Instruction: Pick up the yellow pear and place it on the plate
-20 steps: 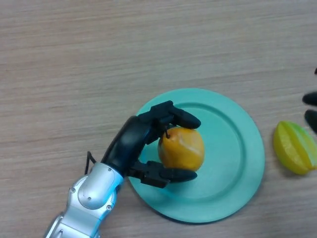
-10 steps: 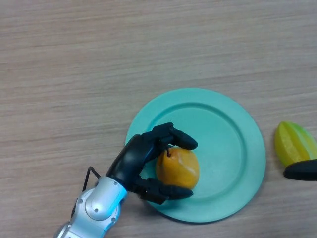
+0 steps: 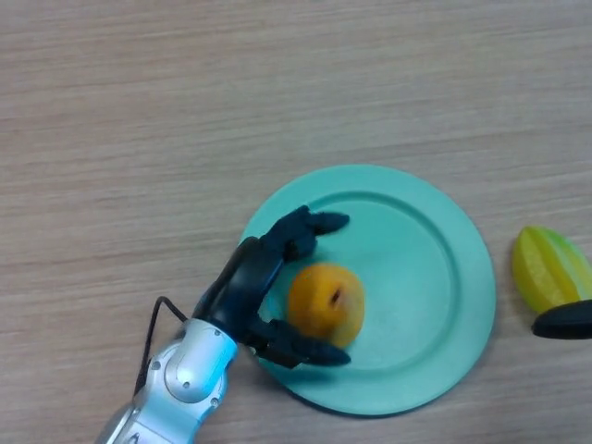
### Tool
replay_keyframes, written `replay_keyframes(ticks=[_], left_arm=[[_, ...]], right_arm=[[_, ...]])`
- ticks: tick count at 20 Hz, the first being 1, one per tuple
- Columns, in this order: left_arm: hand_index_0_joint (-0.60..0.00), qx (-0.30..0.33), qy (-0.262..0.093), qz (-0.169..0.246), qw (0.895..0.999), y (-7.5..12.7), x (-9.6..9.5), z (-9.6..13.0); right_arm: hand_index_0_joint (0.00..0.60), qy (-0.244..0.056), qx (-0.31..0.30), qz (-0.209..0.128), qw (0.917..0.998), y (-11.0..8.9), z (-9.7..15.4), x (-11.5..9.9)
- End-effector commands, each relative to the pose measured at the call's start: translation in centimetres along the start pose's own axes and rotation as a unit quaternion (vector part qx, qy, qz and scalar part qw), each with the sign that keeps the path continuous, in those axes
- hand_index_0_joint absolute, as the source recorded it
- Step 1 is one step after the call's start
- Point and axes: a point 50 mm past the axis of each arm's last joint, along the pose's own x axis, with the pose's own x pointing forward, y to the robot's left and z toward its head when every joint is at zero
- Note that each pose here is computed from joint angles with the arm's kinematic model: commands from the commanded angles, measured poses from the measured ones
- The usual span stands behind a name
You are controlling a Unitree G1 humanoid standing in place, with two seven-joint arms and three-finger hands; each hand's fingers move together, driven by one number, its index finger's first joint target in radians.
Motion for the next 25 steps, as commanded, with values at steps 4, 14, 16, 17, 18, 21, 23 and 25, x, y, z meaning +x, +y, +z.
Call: replay_keyframes(ticks=[4, 14, 16, 17, 18, 21, 23, 25], left_arm=[[0.0, 0.001, -0.128, 0.056, 0.99, 3.9, -1.0, 5.4], [0.0, -0.051, -0.206, 0.144, 0.967, 12.3, -6.5, 7.1], [0.0, -0.047, -0.201, 0.153, 0.966, 12.8, -7.0, 6.5], [0.0, -0.059, -0.195, 0.155, 0.967, 13.2, -7.3, 6.3], [0.0, -0.071, -0.188, 0.154, 0.968, 13.4, -7.5, 6.1], [0.0, -0.1, -0.175, 0.16, 0.966, 13.8, -8.2, 5.8], [0.0, -0.102, -0.168, 0.161, 0.967, 13.8, -8.3, 5.7], [0.0, -0.106, -0.165, 0.159, 0.967, 13.9, -8.5, 5.9]], right_arm=[[0.0, -0.101, -0.038, -0.016, 0.994, -0.6, 2.6, -0.1], [0.0, -0.083, -0.033, 0.002, 0.996, -0.6, 1.8, 0.4], [0.0, -0.08, -0.032, 0.007, 0.9963, -0.5, 1.6, 0.6], [0.0, -0.085, -0.034, 0.009, 0.9958, -0.4, 1.6, 0.9], [0.0, -0.086, -0.027, 0.012, 0.9958, -0.3, 1.5, 0.9], [0.0, -0.084, -0.017, 0.021, 0.9961, -0.3, 1.3, 1.3], [0.0, -0.089, -0.025, 0.019, 0.9956, -0.4, 1.3, 1.6], [0.0, -0.091, -0.022, 0.021, 0.9954, -0.5, 1.3, 1.6]])
